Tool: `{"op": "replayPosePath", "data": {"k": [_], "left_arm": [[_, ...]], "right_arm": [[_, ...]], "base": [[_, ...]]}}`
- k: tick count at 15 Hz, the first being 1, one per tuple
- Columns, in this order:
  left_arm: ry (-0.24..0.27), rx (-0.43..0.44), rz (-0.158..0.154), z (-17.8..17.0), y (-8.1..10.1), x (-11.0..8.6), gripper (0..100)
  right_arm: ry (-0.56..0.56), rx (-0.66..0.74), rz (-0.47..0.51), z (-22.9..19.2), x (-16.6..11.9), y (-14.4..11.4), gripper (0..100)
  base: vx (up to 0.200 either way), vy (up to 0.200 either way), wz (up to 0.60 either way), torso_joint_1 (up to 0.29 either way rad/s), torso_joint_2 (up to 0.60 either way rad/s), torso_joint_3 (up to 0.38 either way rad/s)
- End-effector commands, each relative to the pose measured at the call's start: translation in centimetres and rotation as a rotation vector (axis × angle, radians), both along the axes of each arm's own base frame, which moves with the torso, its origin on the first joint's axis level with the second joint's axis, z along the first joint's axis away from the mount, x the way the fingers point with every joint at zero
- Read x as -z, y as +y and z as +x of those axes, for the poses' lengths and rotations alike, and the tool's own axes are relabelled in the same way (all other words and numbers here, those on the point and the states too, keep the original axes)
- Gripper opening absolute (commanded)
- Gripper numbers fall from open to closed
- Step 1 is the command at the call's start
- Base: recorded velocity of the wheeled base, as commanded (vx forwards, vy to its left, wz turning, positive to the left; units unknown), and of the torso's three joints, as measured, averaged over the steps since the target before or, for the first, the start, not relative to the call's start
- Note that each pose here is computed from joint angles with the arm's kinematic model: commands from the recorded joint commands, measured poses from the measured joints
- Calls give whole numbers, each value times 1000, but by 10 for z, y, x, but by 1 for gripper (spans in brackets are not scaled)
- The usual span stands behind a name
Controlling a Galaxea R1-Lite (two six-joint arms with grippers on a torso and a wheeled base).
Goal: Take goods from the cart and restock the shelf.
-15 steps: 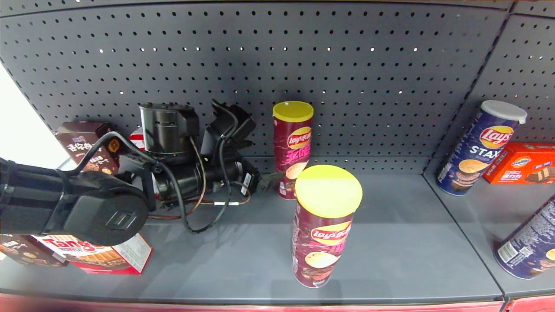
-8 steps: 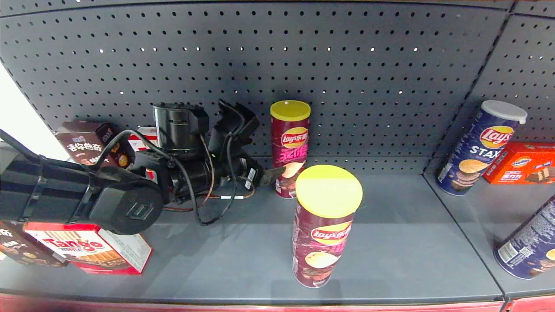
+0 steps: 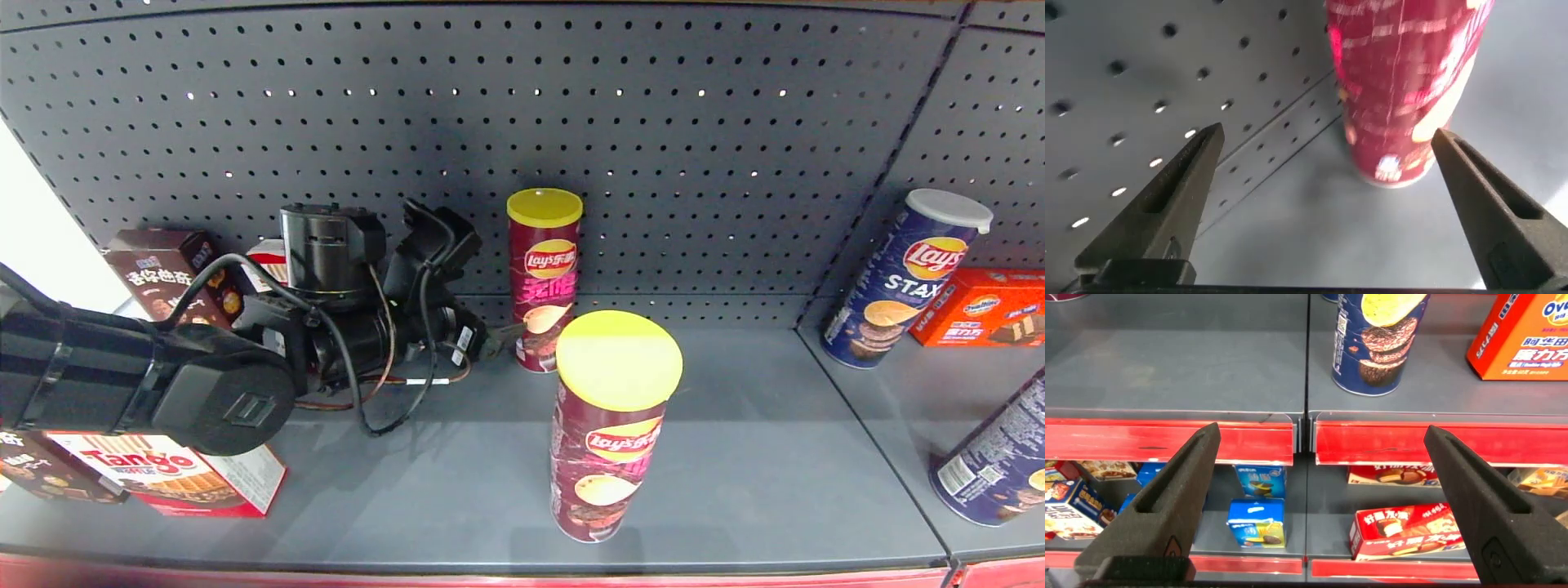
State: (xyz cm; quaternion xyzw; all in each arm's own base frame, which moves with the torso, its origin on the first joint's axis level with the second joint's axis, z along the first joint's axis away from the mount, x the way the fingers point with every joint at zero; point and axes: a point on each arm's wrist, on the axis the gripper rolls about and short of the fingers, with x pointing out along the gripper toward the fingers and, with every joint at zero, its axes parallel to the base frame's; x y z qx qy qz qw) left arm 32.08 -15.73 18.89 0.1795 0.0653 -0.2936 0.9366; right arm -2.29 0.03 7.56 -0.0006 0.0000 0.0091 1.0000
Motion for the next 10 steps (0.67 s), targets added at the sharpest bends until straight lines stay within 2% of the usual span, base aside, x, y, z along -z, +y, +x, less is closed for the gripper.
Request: {"op": "replayPosePath", "data": {"k": [1,2,4,6,10], "left_arm": [[-26,-26,22,-5,8,-2,100],[-59,-62,43,-5,8,-1,100],[-90,-148,50,-5,9,-4,100],[-89,-181,57,-3,8,-3,100],[-68,-182,66,6,3,7,100]], "right_arm": [[0,0,0,0,0,0,100],[0,0,0,0,0,0,100],[0,0,0,0,0,0,100],[2,0,0,0,0,0,100],[2,0,0,0,0,0,100]], "base": [[0,0,0,0,0,0],[0,0,0,0,0,0],[0,0,0,0,0,0],[0,0,0,0,0,0],[0,0,0,0,0,0]]}}
